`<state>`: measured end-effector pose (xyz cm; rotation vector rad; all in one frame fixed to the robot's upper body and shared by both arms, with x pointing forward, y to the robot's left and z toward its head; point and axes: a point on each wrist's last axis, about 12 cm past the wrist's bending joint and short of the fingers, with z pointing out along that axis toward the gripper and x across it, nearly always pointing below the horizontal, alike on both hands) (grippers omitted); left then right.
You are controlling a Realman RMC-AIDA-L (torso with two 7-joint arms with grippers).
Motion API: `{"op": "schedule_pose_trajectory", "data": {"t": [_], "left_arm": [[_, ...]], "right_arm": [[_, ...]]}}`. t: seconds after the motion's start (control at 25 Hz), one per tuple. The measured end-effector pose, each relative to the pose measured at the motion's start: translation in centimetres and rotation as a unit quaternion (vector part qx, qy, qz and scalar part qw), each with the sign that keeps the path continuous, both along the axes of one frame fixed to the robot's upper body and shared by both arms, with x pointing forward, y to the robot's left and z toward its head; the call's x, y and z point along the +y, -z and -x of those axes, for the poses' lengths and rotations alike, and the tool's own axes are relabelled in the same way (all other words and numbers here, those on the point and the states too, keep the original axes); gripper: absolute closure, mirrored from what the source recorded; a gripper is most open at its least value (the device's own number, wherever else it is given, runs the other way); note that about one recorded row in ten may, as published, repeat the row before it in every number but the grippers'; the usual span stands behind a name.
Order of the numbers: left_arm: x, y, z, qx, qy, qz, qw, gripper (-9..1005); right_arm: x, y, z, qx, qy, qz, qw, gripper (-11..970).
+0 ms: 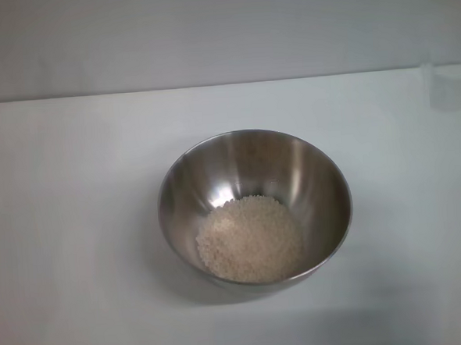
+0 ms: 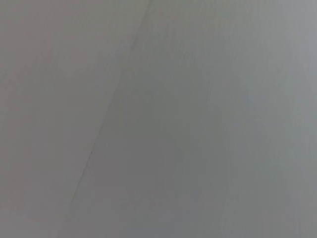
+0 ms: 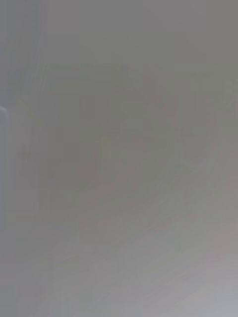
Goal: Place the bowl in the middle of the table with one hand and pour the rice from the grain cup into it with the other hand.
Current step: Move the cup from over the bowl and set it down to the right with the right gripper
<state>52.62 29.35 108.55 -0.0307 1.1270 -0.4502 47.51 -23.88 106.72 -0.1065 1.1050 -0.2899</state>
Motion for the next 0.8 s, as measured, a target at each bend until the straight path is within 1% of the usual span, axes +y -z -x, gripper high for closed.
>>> {"op": "schedule_pose_trajectory", "data": {"t": [0.04, 0.08, 0.12, 0.2, 0.28, 0.36, 0.44, 0.48, 0.52, 0.64, 0.68, 0.8], "left_arm": [[0.0, 0.0, 0.0, 0.0, 0.0, 0.0, 1.0, 346], [0.0, -0.1, 0.1, -0.003, 0.0, 0.0, 1.0, 346], [0.0, -0.1, 0.1, -0.003, 0.0, 0.0, 1.0, 346], [0.1, -0.1, 0.2, -0.006, 0.0, 0.0, 1.0, 346], [0.3, -0.1, 0.3, -0.007, -0.002, 0.0, 1.0, 346], [0.4, -0.1, 0.4, -0.01, -0.003, 0.0, 1.0, 346], [0.5, -0.1, 0.6, -0.013, -0.003, 0.0, 1.0, 346], [0.5, -0.1, 0.6, -0.014, -0.004, 0.0, 1.0, 346], [0.5, -0.1, 0.6, -0.014, -0.004, 0.0, 1.0, 346], [0.6, 0.0, 1.0, -0.014, -0.004, 0.0, 1.0, 346], [0.6, 0.0, 1.1, -0.016, -0.004, 0.001, 1.0, 346], [0.6, 0.0, 1.1, -0.017, -0.004, 0.002, 1.0, 347]], "right_arm": [[0.0, 0.0, 0.0, 0.0, 0.0, 0.0, 1.0, 940], [-0.5, 0.6, 0.5, 0.01, -0.016, -0.034, 0.999, 940], [-0.5, 0.6, 0.5, 0.01, -0.016, -0.034, 0.999, 940], [-1.0, 1.2, 1.0, 0.021, -0.031, -0.073, 0.997, 940], [-1.3, 1.9, 1.3, 0.04, -0.028, -0.098, 0.994, 940], [-1.4, 2.0, 1.3, 0.047, -0.026, -0.101, 0.993, 940], [-1.5, 2.4, 1.2, 0.063, -0.021, -0.108, 0.992, 940], [-1.5, 2.9, 1.1, 0.084, -0.014, -0.117, 0.989, 940], [-1.5, 2.9, 1.1, 0.084, -0.014, -0.117, 0.989, 940], [-1.5, 3.6, 0.9, 0.111, -0.009, -0.127, 0.986, 941], [-1.5, 3.9, 0.7, 0.127, -0.009, -0.129, 0.983, 941], [-1.4, 4.3, 0.5, 0.142, -0.015, -0.134, 0.981, 941]]}}
